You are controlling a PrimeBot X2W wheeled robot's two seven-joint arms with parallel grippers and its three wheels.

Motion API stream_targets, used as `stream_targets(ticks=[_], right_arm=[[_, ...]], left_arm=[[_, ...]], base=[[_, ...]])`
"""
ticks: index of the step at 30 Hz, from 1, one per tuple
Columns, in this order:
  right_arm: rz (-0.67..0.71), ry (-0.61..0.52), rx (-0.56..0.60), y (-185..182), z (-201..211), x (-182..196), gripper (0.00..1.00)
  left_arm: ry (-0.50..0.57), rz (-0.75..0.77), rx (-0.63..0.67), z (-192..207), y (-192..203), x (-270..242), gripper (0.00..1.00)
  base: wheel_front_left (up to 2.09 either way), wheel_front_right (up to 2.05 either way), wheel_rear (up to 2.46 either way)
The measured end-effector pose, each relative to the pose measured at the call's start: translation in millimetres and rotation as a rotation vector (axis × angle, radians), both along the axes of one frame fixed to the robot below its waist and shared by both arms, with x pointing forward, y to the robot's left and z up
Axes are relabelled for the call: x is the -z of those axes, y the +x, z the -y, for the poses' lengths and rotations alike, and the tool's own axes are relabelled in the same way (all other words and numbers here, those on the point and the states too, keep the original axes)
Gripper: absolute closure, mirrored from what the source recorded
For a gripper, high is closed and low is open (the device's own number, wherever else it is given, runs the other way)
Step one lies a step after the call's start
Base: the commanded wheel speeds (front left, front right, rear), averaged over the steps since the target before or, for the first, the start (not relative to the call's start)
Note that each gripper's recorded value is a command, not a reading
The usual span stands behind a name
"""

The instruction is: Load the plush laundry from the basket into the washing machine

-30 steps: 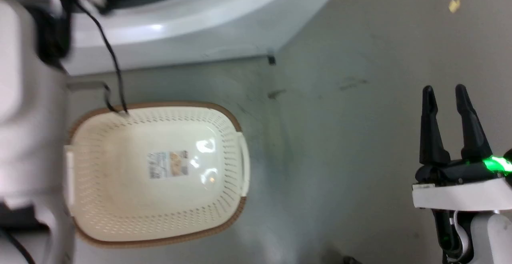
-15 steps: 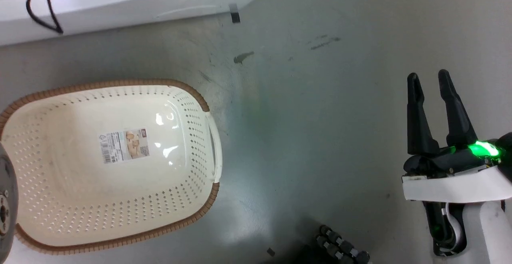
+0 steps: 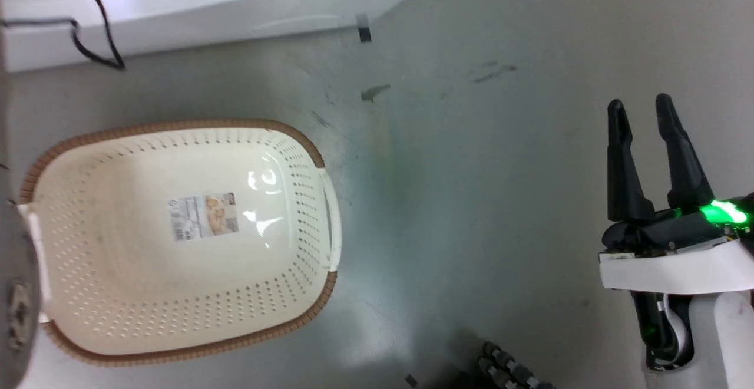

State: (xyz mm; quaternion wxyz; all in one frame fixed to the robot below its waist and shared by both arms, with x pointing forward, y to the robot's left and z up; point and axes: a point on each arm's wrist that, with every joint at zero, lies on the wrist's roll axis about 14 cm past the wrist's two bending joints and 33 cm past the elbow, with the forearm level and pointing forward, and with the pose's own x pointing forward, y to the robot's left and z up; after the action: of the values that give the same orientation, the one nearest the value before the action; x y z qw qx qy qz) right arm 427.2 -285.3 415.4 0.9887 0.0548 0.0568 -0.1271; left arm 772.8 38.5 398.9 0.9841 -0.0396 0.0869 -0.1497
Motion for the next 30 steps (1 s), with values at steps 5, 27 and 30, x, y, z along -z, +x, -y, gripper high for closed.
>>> stream_targets(ticks=[5,27,30], right_arm=[[0.055,-0.047,-0.017,1,-1,-24,0.00],[0.349,-0.077,-0.172,-55,-59,-138,0.00],[0.364,-0.066,-0.203,-60,-70,-141,0.00]], left_arm=[[-0.086,0.006,-0.007,4,-28,-11,0.00],[-0.123,0.240,-0.085,-74,-304,-118,0.00],[-0.127,0.242,-0.157,-94,-337,-117,0.00]], base=[[0.00,0.00,0.00],[0.00,0.00,0.00],[0.00,0.00,0.00]])
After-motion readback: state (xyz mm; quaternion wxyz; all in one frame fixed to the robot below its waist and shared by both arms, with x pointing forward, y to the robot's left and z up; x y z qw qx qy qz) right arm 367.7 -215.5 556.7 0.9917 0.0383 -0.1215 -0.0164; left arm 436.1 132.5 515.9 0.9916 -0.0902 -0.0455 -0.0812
